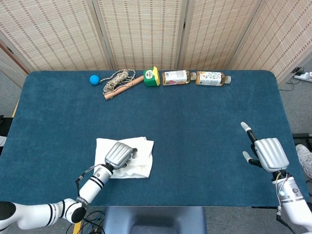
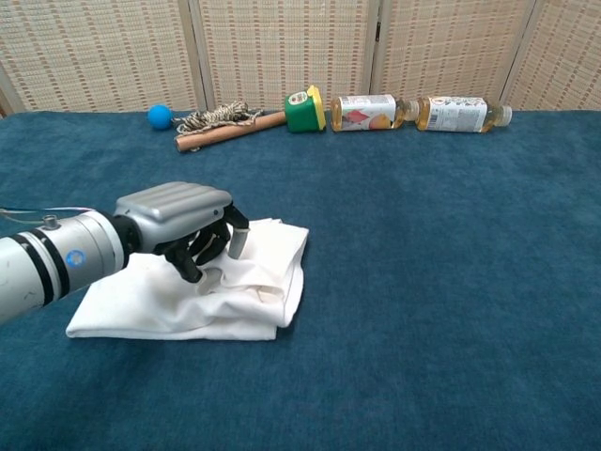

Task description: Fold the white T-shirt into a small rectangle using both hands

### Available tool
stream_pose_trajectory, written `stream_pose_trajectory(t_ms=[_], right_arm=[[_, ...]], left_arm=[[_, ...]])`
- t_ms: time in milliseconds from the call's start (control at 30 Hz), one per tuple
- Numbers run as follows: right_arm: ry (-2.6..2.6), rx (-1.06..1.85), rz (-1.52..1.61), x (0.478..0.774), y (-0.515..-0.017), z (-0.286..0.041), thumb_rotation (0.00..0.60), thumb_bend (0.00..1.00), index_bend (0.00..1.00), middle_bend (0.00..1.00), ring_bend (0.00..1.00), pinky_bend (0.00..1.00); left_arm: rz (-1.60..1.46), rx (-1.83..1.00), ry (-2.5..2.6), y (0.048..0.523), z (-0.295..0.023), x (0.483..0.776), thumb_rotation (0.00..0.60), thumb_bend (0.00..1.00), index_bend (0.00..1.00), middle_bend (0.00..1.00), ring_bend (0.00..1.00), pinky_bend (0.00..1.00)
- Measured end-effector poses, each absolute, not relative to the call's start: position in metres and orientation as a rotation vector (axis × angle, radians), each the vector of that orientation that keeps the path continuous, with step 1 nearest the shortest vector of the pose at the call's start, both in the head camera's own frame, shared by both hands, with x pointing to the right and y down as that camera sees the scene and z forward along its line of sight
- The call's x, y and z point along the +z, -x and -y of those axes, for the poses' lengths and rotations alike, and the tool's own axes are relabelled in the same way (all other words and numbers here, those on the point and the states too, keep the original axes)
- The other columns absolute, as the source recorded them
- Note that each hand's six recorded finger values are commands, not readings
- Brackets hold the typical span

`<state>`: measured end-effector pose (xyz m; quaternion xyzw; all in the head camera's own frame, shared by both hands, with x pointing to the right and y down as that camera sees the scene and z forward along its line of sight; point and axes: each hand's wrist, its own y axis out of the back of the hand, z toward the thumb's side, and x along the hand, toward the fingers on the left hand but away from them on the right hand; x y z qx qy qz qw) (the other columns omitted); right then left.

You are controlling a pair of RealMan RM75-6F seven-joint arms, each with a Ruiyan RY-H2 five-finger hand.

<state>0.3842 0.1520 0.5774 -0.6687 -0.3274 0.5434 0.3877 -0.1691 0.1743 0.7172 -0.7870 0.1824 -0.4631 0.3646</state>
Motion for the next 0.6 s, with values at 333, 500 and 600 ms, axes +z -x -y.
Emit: stream_pose_trajectory(t_ms=[333, 500, 600], right_arm=[[1.703, 1.383, 0.838, 0.577, -0.385, -0.152, 0.600, 0.33, 0.00, 0.92, 0.94, 1.00], [1.700, 1.381, 0.843, 0.576, -0.386, -0.152, 0.600, 0.33, 0.00, 0.92, 0.94, 1.00], [1.697, 1.383, 0.847, 0.576, -0.387, -0.152, 0.600, 0.33, 0.00, 0.92, 0.94, 1.00]], left_arm=[[-0.530, -1.152, 1.986, 0.163, -0.160, 0.710, 0.600, 0.44, 0.38, 0.78, 0.71, 0.90], [-0.599, -1.177, 1.956, 0.163, -0.149, 0.712, 0.600, 0.36, 0.15, 0.78, 0.71, 0.90], [-0.657, -1.193, 1.936, 0.164, -0.143, 0.713, 0.600, 0.27, 0.05, 0.78, 0.72, 0.90]])
